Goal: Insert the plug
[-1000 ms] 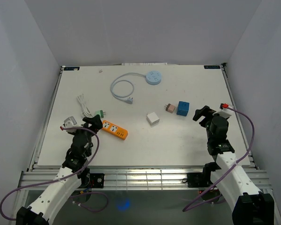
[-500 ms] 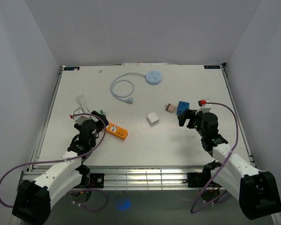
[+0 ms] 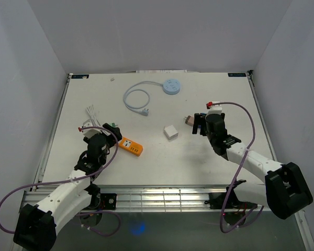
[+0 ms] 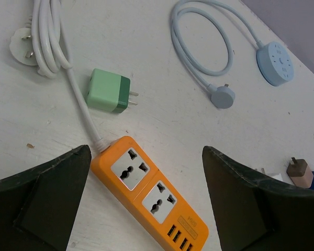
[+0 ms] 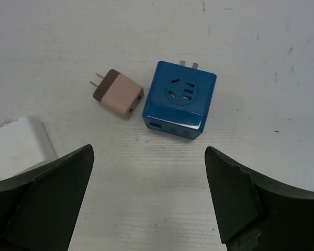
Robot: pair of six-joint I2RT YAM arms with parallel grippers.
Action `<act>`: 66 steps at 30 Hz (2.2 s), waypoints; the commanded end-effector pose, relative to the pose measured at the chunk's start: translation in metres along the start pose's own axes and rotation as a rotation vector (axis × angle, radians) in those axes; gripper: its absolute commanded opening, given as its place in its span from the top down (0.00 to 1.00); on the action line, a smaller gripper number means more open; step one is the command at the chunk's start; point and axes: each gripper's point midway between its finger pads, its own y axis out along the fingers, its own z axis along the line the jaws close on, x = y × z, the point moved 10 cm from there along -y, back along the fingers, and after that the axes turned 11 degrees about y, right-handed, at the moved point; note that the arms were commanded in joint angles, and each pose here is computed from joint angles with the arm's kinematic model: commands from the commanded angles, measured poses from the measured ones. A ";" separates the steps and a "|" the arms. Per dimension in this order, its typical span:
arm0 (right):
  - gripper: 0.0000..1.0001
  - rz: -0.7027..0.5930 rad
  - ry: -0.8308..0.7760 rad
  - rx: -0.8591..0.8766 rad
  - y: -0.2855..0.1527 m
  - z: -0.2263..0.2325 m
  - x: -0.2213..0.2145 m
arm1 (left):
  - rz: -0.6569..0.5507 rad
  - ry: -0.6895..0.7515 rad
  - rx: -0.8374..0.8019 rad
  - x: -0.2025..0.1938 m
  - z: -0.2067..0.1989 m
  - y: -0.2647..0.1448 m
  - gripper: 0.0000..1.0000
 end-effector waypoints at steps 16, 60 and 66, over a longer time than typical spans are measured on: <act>0.01 0.095 0.182 -0.280 0.055 -0.015 0.011 | -0.014 0.002 -0.026 0.004 -0.004 0.000 0.02; 0.72 0.426 0.062 0.392 -0.019 0.036 -0.001 | 0.059 0.142 -0.434 0.005 -0.043 0.002 0.05; 0.73 0.538 0.052 0.521 -0.037 0.045 0.010 | -0.020 0.195 -0.731 0.005 -0.062 -0.012 0.02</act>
